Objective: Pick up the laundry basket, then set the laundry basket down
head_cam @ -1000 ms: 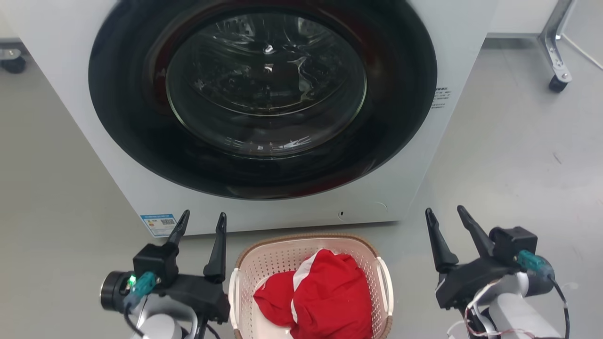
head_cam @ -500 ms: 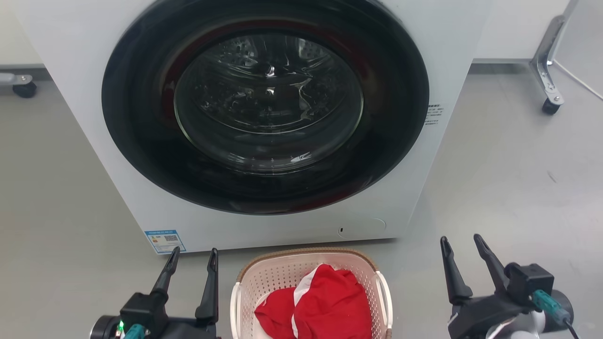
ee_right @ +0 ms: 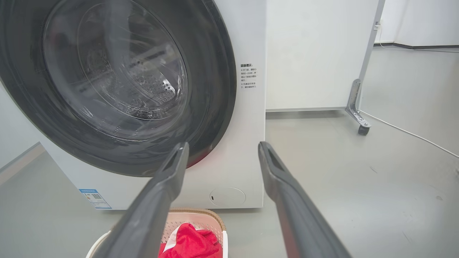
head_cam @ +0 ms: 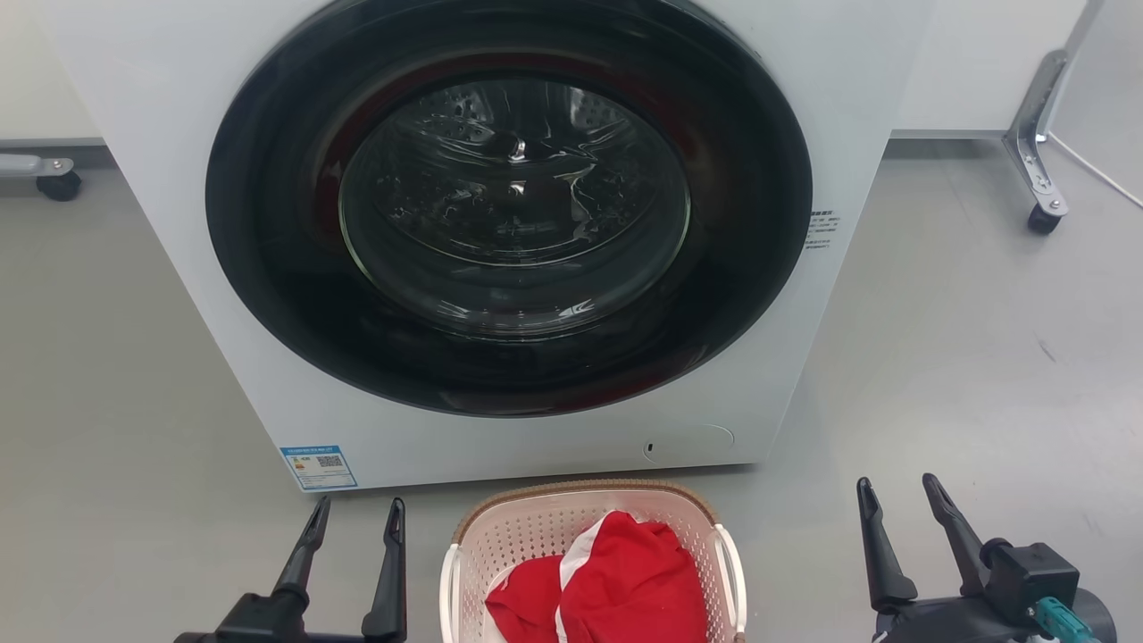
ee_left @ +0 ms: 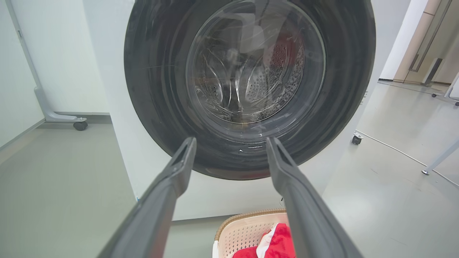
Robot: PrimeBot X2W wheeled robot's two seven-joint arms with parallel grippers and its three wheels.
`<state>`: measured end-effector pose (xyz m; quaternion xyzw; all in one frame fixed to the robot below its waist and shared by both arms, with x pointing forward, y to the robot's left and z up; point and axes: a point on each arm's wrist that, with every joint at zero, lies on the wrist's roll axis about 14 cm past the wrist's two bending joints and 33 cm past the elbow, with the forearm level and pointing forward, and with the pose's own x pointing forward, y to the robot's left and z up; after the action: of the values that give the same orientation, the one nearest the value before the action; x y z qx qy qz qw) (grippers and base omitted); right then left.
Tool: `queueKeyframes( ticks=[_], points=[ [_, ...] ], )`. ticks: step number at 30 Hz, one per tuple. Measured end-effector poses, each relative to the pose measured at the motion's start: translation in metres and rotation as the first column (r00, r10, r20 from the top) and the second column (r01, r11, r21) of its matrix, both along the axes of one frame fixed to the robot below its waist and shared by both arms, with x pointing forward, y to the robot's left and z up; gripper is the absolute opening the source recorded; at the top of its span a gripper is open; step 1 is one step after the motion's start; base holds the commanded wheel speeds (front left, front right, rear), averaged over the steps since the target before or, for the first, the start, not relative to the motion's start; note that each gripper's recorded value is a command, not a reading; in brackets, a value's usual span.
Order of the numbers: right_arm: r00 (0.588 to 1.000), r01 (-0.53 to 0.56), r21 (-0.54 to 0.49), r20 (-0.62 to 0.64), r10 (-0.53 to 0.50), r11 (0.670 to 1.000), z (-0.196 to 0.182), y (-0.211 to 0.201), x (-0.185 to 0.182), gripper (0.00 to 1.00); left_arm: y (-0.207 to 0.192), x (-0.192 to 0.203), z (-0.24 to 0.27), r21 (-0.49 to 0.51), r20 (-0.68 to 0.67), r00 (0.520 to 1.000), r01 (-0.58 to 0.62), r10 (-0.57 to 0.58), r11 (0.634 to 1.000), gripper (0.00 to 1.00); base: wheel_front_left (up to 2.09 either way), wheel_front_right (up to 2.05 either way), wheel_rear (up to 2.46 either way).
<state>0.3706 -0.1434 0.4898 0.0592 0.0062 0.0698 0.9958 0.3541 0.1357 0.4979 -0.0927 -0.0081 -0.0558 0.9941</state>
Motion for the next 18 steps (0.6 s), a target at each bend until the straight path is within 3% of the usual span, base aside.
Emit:
queueKeyframes(
  ticks=[18],
  points=[
    [0.999,0.028,0.003,0.029,-0.028,1.0,0.0082,-0.007,-0.0067,1.0,0.0053,-0.0068,0.0027,0.008,0.004,1.0,-0.022,0.022,1.0,1.0,0.0,0.0,0.0]
  ],
)
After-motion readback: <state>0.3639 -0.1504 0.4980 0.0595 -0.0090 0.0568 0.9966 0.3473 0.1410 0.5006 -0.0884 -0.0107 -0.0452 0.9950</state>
